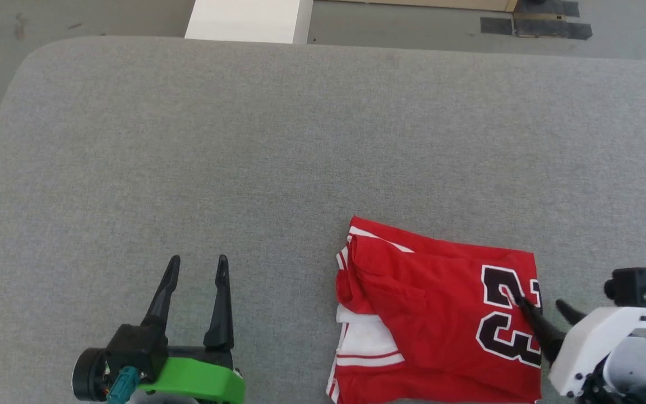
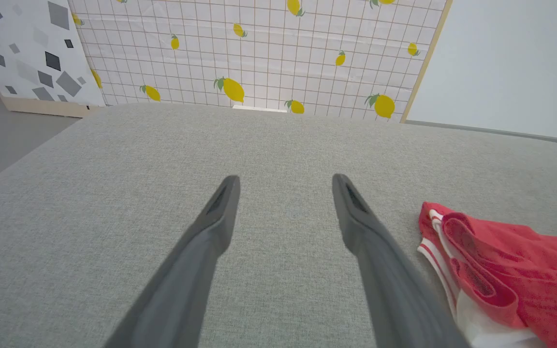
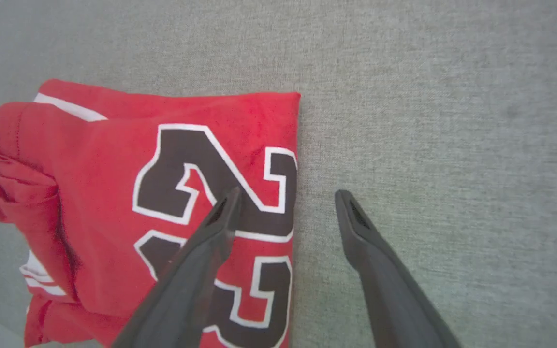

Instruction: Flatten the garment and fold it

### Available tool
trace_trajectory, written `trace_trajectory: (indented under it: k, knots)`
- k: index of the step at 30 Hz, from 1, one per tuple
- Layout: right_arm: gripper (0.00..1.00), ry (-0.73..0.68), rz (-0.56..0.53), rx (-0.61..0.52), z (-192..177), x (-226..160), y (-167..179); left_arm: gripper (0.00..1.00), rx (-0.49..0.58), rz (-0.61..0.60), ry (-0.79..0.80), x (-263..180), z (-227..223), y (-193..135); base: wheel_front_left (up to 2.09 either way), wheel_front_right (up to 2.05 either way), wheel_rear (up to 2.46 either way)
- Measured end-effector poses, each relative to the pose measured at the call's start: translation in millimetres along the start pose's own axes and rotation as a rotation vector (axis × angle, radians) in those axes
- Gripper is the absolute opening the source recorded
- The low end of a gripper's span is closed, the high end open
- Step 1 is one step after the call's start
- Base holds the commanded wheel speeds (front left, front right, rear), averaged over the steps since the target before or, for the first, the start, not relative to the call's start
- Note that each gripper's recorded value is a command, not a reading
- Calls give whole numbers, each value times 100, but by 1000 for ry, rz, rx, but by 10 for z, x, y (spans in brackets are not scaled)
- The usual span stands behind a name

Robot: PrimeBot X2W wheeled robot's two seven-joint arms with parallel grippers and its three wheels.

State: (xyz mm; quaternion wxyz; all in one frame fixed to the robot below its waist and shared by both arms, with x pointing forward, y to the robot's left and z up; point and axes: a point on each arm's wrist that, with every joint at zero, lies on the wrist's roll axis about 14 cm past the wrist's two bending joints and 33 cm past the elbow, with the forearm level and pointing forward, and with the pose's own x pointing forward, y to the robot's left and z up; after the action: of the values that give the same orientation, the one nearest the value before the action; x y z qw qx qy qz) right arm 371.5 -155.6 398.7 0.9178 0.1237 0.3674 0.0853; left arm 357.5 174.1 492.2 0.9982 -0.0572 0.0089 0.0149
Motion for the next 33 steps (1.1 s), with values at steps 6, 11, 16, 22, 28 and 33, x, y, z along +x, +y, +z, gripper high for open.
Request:
trace_trajectory:
  k: [6, 11, 16, 22, 28, 33]
  knots:
    - [100, 78, 4, 26, -232, 134, 19, 100, 17, 4, -11, 11, 39, 43, 0, 0, 0]
    - [0, 90, 29, 37, -229, 208, 97, 100, 27, 6, -14, -16, 69, 69, 0, 0, 0]
    - [0, -10, 35, 25, -7, 131, 168, 100, 34, -25, -60, -28, 213, -1, 0, 0, 0]
    - [0, -96, -19, -54, 367, 7, 16, 100, 26, -75, -74, 31, 255, -146, 0, 0, 0]
    - [0, -137, -126, -208, 818, -192, -348, 100, 15, -156, -78, 144, 257, -393, 0, 0, 0]
    - [0, -162, -239, -309, 1232, -341, -737, 100, 21, -216, -94, 316, 298, -566, 0, 0, 0]
